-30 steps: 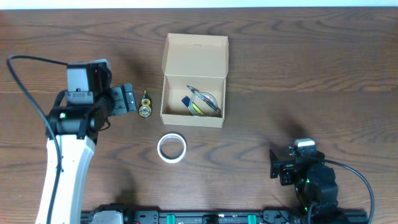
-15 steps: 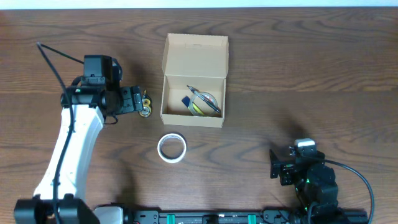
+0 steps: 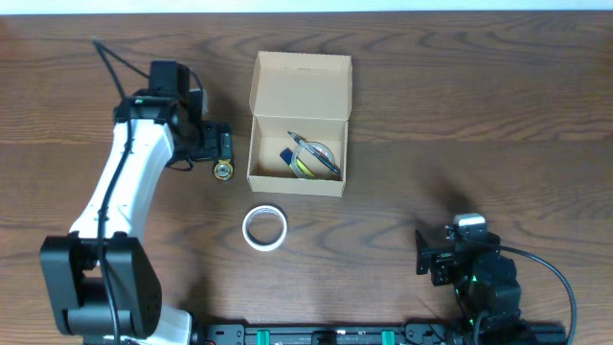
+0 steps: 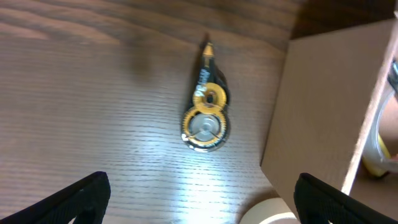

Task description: Pack container

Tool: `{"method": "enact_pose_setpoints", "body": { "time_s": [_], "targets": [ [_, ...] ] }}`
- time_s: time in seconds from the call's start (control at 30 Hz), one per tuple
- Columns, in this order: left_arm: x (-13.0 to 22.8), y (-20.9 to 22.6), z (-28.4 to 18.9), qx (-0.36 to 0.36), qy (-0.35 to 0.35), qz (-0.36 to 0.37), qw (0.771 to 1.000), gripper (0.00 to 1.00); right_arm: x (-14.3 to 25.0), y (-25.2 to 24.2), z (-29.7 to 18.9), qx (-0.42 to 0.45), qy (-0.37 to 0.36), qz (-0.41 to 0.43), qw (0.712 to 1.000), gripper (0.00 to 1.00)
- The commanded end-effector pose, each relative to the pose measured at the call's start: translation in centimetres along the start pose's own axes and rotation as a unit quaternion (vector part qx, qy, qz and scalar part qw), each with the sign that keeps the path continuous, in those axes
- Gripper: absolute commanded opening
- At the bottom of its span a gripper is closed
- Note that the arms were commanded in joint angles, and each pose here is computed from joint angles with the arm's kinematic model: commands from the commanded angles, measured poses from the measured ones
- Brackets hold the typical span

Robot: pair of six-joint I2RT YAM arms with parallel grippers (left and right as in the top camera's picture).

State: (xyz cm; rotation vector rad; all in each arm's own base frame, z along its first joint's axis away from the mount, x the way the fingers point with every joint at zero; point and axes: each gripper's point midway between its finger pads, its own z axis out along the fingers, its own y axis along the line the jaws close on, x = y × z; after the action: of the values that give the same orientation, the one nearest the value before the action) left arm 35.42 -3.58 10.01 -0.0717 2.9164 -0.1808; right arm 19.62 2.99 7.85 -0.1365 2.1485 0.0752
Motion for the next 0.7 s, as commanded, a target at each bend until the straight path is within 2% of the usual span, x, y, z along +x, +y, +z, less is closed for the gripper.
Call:
{"method": "enact_pose_setpoints", "body": {
  "time_s": [0.0,0.67],
  "targets": [
    [0.0,-1.0,0.4,0.007,0.013,0.041,0.999,0.95,0.0,-0.2,0.0,0.003,-0.001,-0.003,1.0,0.99],
    [1.6,0.2,4.2,-0.023,0.078,0.04,0.996,0.95,0.0,-0.1,0.0,0.003,-0.001,-0.003,1.0,0.99]
  ]
}}
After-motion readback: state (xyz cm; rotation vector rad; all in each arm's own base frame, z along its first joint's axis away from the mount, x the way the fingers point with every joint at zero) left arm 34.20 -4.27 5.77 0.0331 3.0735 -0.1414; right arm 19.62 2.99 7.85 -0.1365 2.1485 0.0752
